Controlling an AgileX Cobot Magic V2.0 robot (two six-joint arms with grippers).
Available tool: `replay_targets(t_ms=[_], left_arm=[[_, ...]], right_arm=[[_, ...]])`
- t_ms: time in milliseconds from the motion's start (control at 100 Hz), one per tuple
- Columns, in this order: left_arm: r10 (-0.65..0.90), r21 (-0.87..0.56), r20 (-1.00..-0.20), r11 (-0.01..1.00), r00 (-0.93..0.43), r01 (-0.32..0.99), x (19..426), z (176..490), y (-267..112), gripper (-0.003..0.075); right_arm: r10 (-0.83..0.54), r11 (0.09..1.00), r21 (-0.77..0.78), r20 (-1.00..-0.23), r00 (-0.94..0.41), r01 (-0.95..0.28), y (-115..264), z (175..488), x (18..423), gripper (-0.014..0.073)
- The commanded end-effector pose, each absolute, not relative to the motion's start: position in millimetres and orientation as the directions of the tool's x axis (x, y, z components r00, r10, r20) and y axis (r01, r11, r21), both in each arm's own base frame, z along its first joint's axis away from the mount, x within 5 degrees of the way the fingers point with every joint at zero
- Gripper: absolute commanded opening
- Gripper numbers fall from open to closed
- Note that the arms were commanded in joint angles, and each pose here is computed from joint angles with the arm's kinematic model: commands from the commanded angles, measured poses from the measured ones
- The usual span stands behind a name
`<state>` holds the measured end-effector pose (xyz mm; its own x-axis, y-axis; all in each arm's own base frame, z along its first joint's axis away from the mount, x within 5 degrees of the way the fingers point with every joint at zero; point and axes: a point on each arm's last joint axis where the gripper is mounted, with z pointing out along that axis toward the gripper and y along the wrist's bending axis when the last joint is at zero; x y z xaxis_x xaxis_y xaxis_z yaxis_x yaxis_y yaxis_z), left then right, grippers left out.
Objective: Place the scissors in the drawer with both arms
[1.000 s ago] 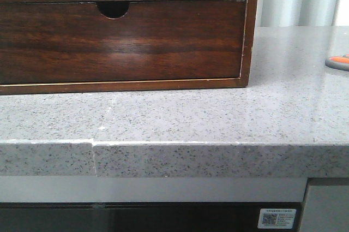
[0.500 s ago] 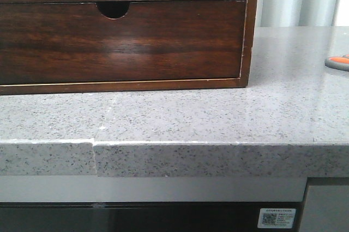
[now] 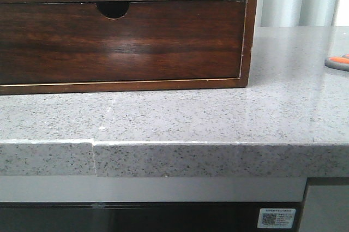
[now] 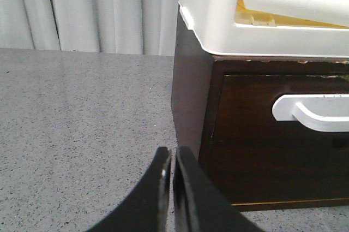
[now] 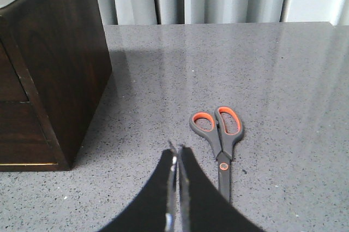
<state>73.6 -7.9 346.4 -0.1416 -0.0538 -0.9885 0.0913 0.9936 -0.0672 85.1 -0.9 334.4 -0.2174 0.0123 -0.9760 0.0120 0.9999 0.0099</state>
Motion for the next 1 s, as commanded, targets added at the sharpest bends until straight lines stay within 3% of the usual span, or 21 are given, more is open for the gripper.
replay_targets(t_ms=[0, 360, 450, 520, 630, 710, 990], left_arm=[[-0.074, -0.079, -0.996, 0.993, -0.053, 0.093, 74.5, 362.7, -7.6, -0.002], [-0.046, -0.05, -0.998, 0.995, -0.046, 0.083, 74.6, 363.1, -6.6, -0.002], [-0.006, -0.009, -0.999, 0.998, -0.045, 0.07, 75.1, 362.9, -5.2, 0.0005], [0.017, 0.015, -0.999, 0.998, -0.045, 0.062, 75.7, 362.8, -4.4, 0.0105], [0.022, 0.019, -0.999, 0.998, -0.047, 0.06, 76.2, 362.7, -4.3, 0.036], [0.022, 0.019, -0.999, 0.998, -0.047, 0.06, 76.2, 362.7, -4.3, 0.0475], [0.015, 0.012, -0.999, 0.998, -0.047, 0.063, 76.2, 362.6, -4.6, 0.0491]], right_arm=[[-0.001, 1.0, -0.003, -0.994, -0.114, 0.014, -1.3, 352.3, 87.0, -0.0069], [-0.001, 1.0, -0.003, -0.994, -0.114, 0.014, -1.3, 352.3, 87.0, -0.0066], [-0.001, 1.0, -0.002, -0.994, -0.109, 0.014, -1.3, 352.7, 87.0, 0.0005], [-0.008, 1.0, -0.01, -0.994, -0.106, 0.016, -1.6, 353.0, 87.0, 0.0141], [-0.029, 0.999, -0.031, -0.995, -0.099, 0.022, -2.2, 353.7, 87.1, 0.0393], [-0.029, 0.999, -0.031, -0.995, -0.099, 0.022, -2.2, 353.7, 87.1, 0.0491], [-0.029, 0.999, -0.031, -0.995, -0.1, 0.022, -2.2, 353.6, 87.1, 0.051]])
